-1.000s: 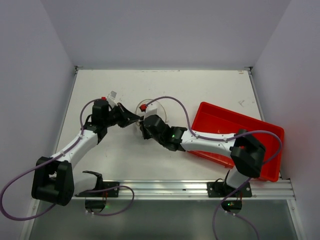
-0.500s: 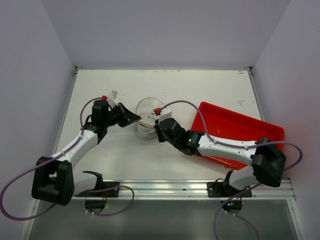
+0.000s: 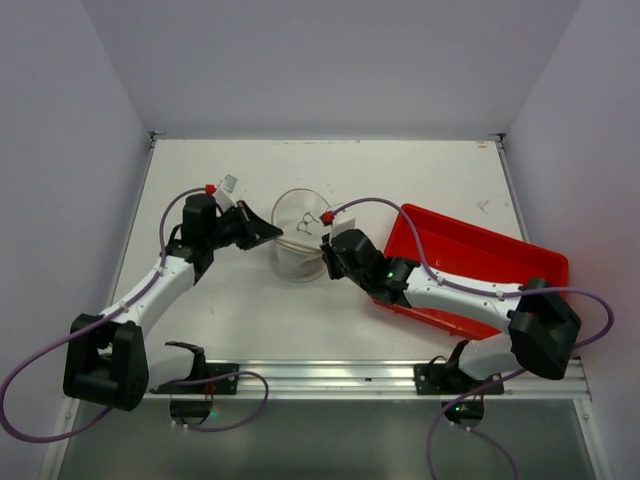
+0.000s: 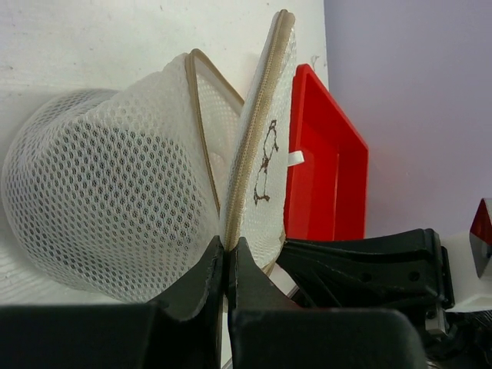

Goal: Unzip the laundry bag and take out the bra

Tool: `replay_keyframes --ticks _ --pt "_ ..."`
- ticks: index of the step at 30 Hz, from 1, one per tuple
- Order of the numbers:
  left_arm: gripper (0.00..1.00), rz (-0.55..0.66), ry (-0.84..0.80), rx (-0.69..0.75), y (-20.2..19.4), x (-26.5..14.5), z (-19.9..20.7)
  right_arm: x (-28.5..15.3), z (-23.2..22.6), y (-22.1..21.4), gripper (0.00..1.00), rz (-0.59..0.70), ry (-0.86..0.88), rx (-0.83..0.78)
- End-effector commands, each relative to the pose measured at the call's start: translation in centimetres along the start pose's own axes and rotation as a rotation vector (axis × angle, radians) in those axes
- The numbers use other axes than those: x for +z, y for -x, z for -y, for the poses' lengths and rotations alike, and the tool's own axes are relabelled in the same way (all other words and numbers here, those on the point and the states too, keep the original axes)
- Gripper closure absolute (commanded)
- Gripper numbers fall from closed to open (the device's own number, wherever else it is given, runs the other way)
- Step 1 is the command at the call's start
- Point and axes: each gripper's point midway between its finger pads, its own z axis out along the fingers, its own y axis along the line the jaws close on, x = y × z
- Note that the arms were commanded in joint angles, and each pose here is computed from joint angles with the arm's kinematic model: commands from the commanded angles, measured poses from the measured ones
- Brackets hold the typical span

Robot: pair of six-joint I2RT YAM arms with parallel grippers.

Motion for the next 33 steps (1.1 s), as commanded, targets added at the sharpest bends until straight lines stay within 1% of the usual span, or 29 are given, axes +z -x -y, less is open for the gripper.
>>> replay_keyframes --ticks 1,6,8,12,13,16,17,18,21,25,26,27,28,30,31,32,33 --pt "1.0 0.039 -0.016 0.089 2.4 -0.6 1.5 -0.7 3.0 0.4 1.0 0.009 -0.07 -0.048" --pt "1.0 -0.004 -0.025 0.097 2.2 -0.3 1.2 -0.9 2.9 0.7 1.0 0.017 -0.04 -0.094" --pt "1.0 -0.016 -0.03 0.107 2.0 -0.3 1.1 -0.9 3.2 0.9 1.0 0.022 -0.053 -0.099" --pt "1.0 0.002 -0.037 0.143 2.2 -0.7 1.5 -1.0 3.7 1.3 1.0 0.032 -0.066 -0.1" --pt "1.0 -0.009 -0.011 0.128 1.9 -0.8 1.0 -1.1 3.9 1.4 1.0 0.036 -0.072 -0.097" --pt "1.0 0.015 -0.011 0.142 2.3 -1.3 1.5 -1.1 3.1 1.3 1.0 0.02 -0.024 -0.081" --pt "1.0 0.021 -0.018 0.139 2.0 -1.5 1.6 -1.2 2.4 1.3 0.94 0.011 0.008 -0.074" --pt "1.0 0.051 -0.046 0.156 2.4 -1.6 2.1 -1.3 1.5 1.1 0.88 -0.005 0.057 -0.056" --pt "1.0 0.083 -0.058 0.133 1.8 -1.9 1.8 -1.8 -0.1 1.1 0.73 -0.005 0.124 0.0" --pt "1.0 0.115 -0.048 0.147 1.3 -2.0 1.2 -3.9 -1.2 2.6 0.62 0.063 0.183 0.099" --pt "1.0 0.12 -0.045 0.154 1.2 -2.0 1.1 -4.7 -1.3 3.8 0.6 0.103 0.194 0.133" --pt "1.0 0.128 -0.05 0.164 1.3 -2.1 1.3 -5.2 -1.3 4.6 0.59 0.121 0.189 0.205" --pt "1.0 0.133 -0.053 0.171 1.3 -2.1 1.3 -5.3 -0.7 5.4 0.54 0.151 0.152 0.245" --pt "1.0 0.148 -0.062 0.18 1.3 -2.1 1.3 -5.5 -0.9 7.5 0.48 0.182 0.128 0.34" --pt "1.0 0.15 -0.067 0.179 1.2 -2.1 1.3 -5.2 -0.1 8.3 0.35 0.198 0.07 0.372" --pt "1.0 0.153 -0.067 0.179 1.0 -2.1 1.2 -5.5 -0.3 9.9 0.29 0.199 0.053 0.392" --pt "1.0 0.161 -0.073 0.184 1.0 -2.1 1.4 -4.0 -0.6 9.6 0.25 0.159 0.018 0.408"
